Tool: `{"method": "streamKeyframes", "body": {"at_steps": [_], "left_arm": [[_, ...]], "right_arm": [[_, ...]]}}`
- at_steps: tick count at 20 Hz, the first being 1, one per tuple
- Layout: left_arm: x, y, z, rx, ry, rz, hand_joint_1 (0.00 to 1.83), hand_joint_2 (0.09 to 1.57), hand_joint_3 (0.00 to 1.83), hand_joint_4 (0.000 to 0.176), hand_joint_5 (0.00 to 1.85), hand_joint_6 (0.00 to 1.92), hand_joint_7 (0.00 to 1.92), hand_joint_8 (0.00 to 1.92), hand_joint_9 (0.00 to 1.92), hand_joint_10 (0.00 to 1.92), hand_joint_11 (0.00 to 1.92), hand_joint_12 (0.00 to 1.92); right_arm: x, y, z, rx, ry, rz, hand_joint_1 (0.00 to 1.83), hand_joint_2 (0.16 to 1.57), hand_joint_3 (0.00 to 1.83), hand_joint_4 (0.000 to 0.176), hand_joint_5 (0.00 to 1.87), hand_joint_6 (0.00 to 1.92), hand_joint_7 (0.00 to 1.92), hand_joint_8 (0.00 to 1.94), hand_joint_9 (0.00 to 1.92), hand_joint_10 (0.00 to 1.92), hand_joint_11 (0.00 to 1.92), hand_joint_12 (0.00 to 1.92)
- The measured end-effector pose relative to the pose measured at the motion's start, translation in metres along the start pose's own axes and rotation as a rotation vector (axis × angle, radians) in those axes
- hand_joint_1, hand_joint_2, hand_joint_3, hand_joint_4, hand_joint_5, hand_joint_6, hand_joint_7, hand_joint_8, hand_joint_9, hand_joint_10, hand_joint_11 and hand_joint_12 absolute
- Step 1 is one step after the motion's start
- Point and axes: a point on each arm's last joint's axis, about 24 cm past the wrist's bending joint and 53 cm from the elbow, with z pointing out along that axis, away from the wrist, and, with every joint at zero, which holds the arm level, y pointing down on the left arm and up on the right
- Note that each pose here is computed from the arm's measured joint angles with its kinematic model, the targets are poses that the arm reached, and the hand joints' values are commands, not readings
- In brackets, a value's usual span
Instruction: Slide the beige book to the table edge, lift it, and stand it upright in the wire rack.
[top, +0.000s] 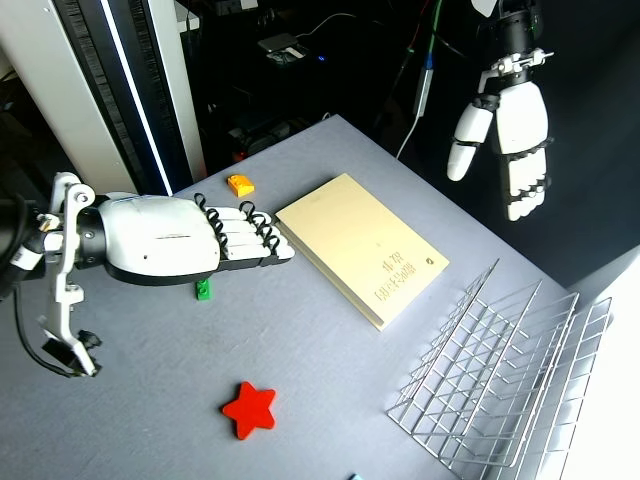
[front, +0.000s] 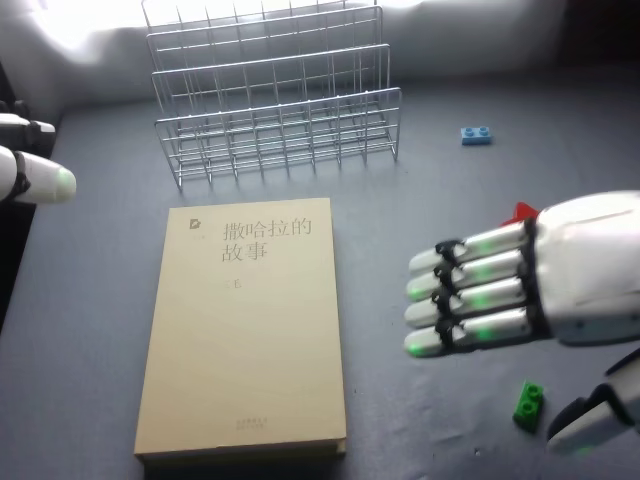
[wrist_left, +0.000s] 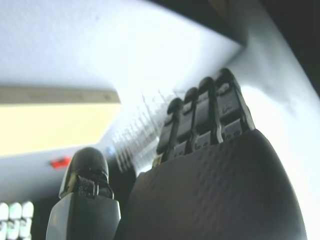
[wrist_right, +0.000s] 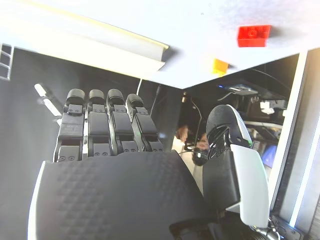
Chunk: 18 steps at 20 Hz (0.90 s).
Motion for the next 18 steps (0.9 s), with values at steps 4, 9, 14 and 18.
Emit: {"method": "streamKeyframes", "body": {"at_steps": [4, 9, 14, 18], "left_arm": [[0.009, 0.015, 0.002, -0.033, 0.01, -0.16, 0.0, 1.21, 0.0, 0.0, 0.0, 0.0, 0.0, 0.0, 0.0, 0.0, 0.0, 0.0], [0.02, 0.038, 0.003, -0.106, 0.035, -0.293, 0.0, 1.21, 0.0, 0.0, 0.0, 0.0, 0.0, 0.0, 0.0, 0.0, 0.0, 0.0], [0.01, 0.04, 0.008, -0.103, 0.006, -0.365, 0.0, 1.2, 0.0, 0.0, 0.0, 0.0, 0.0, 0.0, 0.0, 0.0, 0.0, 0.0], [0.003, 0.041, 0.009, -0.093, -0.015, -0.433, 0.0, 1.21, 0.0, 0.0, 0.0, 0.0, 0.0, 0.0, 0.0, 0.0, 0.0, 0.0]], "right_arm": [[0.024, -0.028, 0.022, 0.018, 0.047, 0.019, 0.0, 1.17, 0.01, 0.0, 0.0, 0.0, 0.0, 0.0, 0.0, 0.0, 0.0, 0.0], [0.023, -0.057, 0.023, 0.088, 0.043, 0.042, 0.0, 1.16, 0.01, 0.0, 0.0, 0.0, 0.0, 0.0, 0.0, 0.0, 0.0, 0.0], [0.007, -0.049, 0.036, 0.034, 0.033, 0.004, 0.0, 1.17, 0.01, 0.0, 0.0, 0.0, 0.0, 0.0, 0.0, 0.0, 0.0, 0.0], [0.018, -0.051, 0.045, 0.04, 0.081, 0.003, 0.0, 1.16, 0.0, 0.0, 0.0, 0.0, 0.0, 0.0, 0.0, 0.0, 0.0, 0.0]]}}
